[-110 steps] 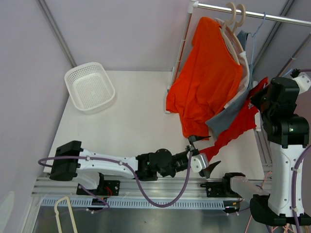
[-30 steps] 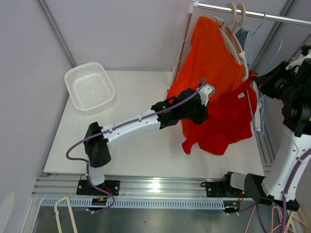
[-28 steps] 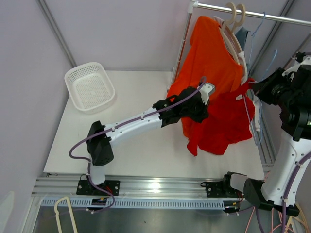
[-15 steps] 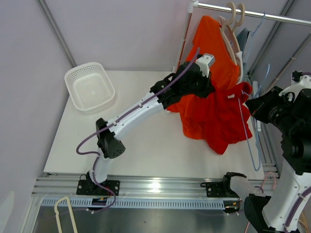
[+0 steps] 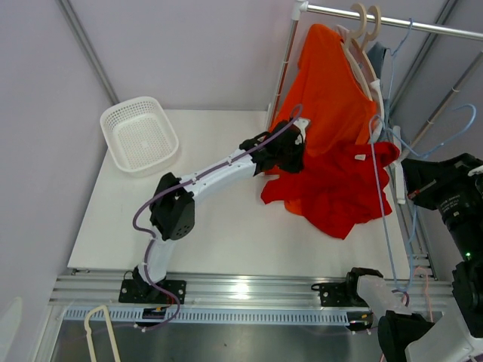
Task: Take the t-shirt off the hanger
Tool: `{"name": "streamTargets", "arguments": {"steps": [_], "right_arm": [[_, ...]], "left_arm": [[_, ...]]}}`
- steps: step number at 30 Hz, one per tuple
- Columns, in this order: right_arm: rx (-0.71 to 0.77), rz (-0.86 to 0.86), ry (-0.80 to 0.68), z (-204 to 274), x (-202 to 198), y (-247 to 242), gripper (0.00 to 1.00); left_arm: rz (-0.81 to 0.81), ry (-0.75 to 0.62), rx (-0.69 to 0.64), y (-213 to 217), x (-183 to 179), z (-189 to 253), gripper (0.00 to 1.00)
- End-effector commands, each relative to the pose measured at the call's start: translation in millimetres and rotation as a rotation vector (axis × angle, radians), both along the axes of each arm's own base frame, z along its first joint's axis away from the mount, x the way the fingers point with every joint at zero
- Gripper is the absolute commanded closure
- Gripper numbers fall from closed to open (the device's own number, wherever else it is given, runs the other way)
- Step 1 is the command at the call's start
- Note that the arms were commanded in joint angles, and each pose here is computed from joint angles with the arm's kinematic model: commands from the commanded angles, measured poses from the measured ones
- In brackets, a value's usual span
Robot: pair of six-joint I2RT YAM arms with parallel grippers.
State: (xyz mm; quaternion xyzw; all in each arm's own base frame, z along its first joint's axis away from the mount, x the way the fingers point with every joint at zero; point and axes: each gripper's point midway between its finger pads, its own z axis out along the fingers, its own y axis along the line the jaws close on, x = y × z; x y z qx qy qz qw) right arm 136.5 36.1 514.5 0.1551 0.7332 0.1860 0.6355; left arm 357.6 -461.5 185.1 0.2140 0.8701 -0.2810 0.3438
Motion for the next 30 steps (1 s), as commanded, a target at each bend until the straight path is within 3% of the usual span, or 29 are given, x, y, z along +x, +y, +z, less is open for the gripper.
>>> {"name": "streamTargets", "arguments": {"steps": [1,2,4,9,11,15,18,23,28,30], "right_arm": [[-0.044,-0.12,-0.049,10.2,16.9,-24.2,1.0],[-0.055,-0.14,-0.033,5.9,25.4,-29.4,1.0],[-0.073,-0.174,0.003,-4.6,47.4,-38.9,1.0],[-0.119,-0.333,-0.064,5.2,63.8,-70.0,1.0],[-0.137,-0.384,-0.067,5.3,66.9,-80.1,1.0],[-0.211,-0.396,-0.044,3.1,88.0,-88.8,1.0],[-0.242,-0.363,-0.048,3.3,106.7,-86.8,1.0],[-0.336,-0.309,-0.033,-3.6,153.5,-89.2,1.0],[-0.371,-0.173,-0.065,-1.9,190.7,-89.3,1.0],[-0.371,-0.166,-0.075,-3.9,203.1,-95.8,1.0]], "left_arm": [[-0.035,-0.001,-0.125,-1.4,-21.5,26.5,0.99],[-0.057,-0.066,-0.214,-1.9,-30.6,68.8,0.99],[-0.075,-0.086,-0.207,8.9,-47.4,71.9,0.99],[-0.211,-0.221,-0.28,29.8,-113.8,158.5,0.99],[-0.256,-0.236,-0.304,36.4,-135.7,171.7,0.99],[-0.26,-0.294,-0.372,66.7,-154.0,220.9,0.99],[-0.201,-0.379,-0.409,84.2,-144.4,255.3,0.99],[-0.033,-0.465,-0.454,120.7,-87.5,290.1,0.99],[0.071,-0.653,-0.584,168.0,-60.6,386.5,0.99],[0.118,-0.715,-0.6,182.9,-44.0,404.1,0.99]]}}
